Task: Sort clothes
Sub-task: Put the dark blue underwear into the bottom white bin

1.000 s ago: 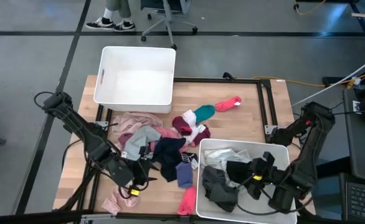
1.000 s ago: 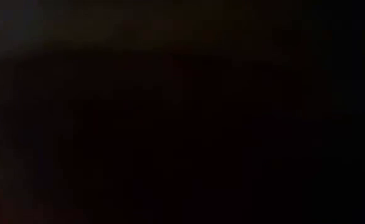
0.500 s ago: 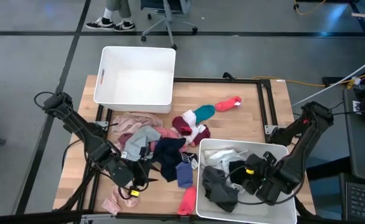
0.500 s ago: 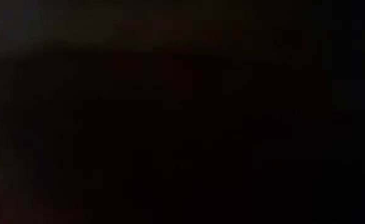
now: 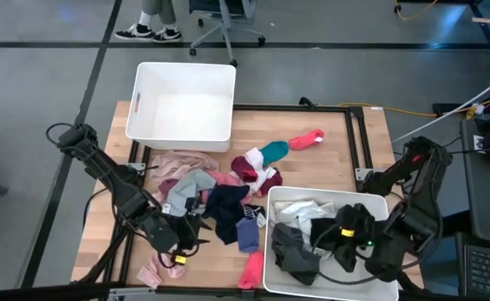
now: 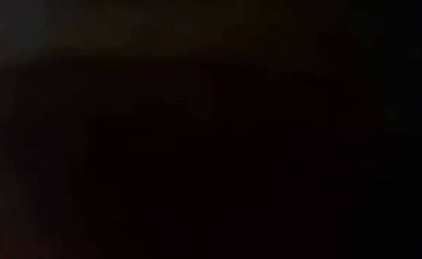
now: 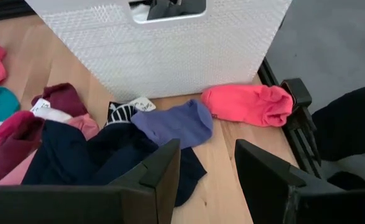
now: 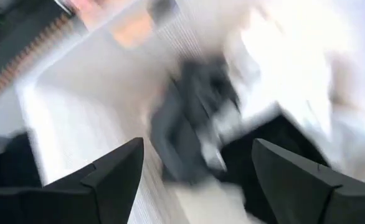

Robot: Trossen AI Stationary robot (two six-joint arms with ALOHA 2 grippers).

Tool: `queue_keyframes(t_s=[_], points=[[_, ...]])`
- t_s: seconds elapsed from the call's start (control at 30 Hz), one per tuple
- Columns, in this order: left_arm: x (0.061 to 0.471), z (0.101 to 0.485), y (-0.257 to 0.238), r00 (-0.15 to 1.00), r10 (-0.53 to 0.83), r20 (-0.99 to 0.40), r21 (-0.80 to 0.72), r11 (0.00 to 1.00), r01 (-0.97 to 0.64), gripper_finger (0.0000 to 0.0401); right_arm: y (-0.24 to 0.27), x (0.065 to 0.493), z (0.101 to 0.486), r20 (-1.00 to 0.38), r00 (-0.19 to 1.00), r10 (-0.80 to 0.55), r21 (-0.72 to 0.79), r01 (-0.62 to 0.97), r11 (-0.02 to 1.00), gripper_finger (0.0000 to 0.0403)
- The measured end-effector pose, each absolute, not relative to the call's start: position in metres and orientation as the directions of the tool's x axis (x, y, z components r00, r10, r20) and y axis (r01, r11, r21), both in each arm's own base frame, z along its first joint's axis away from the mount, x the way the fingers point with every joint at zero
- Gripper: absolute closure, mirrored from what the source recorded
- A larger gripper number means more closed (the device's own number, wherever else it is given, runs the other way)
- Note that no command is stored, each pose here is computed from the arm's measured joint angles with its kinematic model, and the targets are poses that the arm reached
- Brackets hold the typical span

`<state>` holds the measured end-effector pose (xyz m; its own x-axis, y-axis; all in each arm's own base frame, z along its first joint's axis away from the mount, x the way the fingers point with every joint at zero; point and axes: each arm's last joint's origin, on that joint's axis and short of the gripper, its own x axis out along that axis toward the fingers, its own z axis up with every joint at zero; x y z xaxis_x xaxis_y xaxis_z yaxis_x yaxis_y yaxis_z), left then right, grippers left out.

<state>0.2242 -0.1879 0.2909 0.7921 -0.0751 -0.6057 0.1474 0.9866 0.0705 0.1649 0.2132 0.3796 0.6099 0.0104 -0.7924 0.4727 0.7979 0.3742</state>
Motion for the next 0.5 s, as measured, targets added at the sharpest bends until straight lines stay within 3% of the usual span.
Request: queue_keyframes(t_s=[0.13, 0.5], points=[[0.218, 0.29, -0.191, 0.786, -0.061, -0.615, 0.098, 0.983, 0.154, 0.0258, 0.209, 0.185, 0.389, -0.686, 0.727, -0.025, 0.362, 0.37, 0.856, 0.0104], [0.189, 0.3, -0.181, 0.768, 0.004, -0.64, 0.128, 0.986, 0.102, 0.0258, 0.182, 0.292, 0.38, -0.537, 0.842, -0.053, 0.163, 0.165, 0.973, 0.0105]])
